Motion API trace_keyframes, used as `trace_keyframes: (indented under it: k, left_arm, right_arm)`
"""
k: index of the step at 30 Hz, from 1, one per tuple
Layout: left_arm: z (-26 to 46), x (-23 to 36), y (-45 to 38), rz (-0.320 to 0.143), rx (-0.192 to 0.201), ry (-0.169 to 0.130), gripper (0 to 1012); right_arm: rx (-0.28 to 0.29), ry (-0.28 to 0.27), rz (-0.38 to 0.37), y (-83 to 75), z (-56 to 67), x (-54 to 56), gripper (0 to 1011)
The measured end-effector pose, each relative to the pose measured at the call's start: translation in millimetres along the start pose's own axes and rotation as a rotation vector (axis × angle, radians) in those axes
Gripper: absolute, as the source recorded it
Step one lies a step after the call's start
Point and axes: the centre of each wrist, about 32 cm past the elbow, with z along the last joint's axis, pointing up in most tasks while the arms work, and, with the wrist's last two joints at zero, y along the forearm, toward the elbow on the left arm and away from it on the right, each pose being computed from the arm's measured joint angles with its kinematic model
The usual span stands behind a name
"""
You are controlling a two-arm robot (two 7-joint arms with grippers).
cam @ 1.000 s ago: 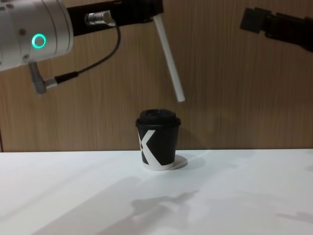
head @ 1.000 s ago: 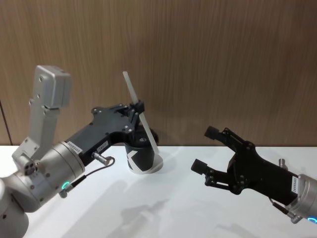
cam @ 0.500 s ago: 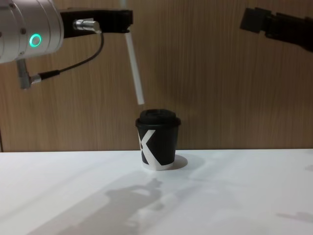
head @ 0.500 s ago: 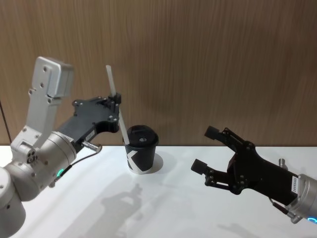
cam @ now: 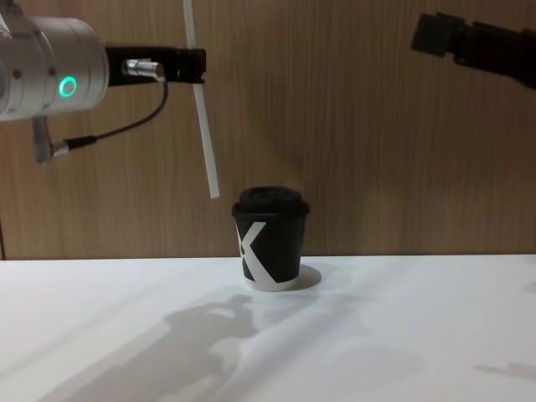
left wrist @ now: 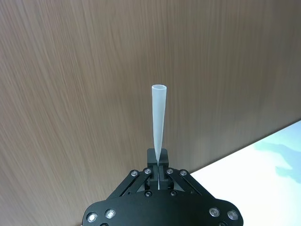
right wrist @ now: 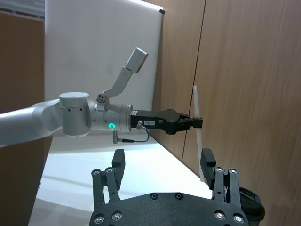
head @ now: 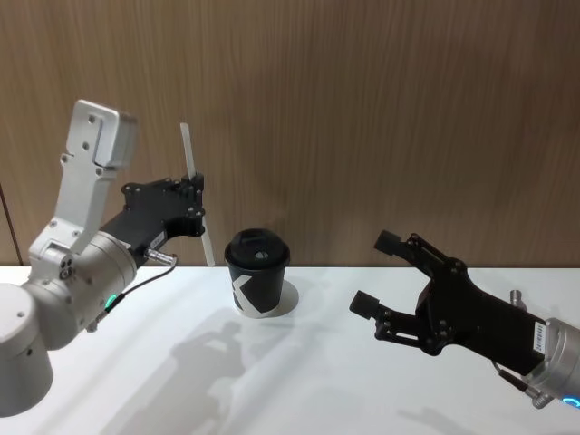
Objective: Pick up the straw with one hand, pass it to the other hand, and insert it into the cup.
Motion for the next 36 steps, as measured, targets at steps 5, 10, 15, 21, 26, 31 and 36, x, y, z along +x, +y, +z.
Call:
trace_keyframes:
  k: [5, 10, 15, 21, 26, 31, 36]
  left_arm:
    - [-1.8, -0.6, -5.9, -0.01, 0.012, 0.01, 15]
    - [-2.3, -3.5, -12.6, -0.039, 0.015, 0.024, 14]
    - [-0.2, -7.2, -19.9, -0.067, 0.011, 0.031, 14]
    - [3.1, -11.0, -27.9, -0.094, 0.002, 0.028, 14]
    - [4.7, -12.4, -33.6, -0.105, -0.003, 0.02, 14]
    - [7.2, -14.4, -40.2, -0.112, -0.009, 0.005, 14]
    - [8.2, -15.7, -44.9, -0.11, -0.011, -0.013, 15]
  right_arm:
    - [0.0, 0.0, 0.0, 0.0, 0.0, 0.0, 1001]
    - [0.0, 0.0, 0.0, 0.0, 0.0, 0.0, 1001]
    - [0.0, 0.0, 0.0, 0.0, 0.0, 0.0, 1001]
    - [0.0, 0.0, 0.0, 0.0, 0.0, 0.0, 1001]
    - [0.0, 0.0, 0.0, 0.0, 0.0, 0.0, 1001]
    - [0.0, 0.0, 0.0, 0.0, 0.0, 0.0, 1001]
    - [0.0, 0.0, 0.0, 0.0, 0.0, 0.0, 1001]
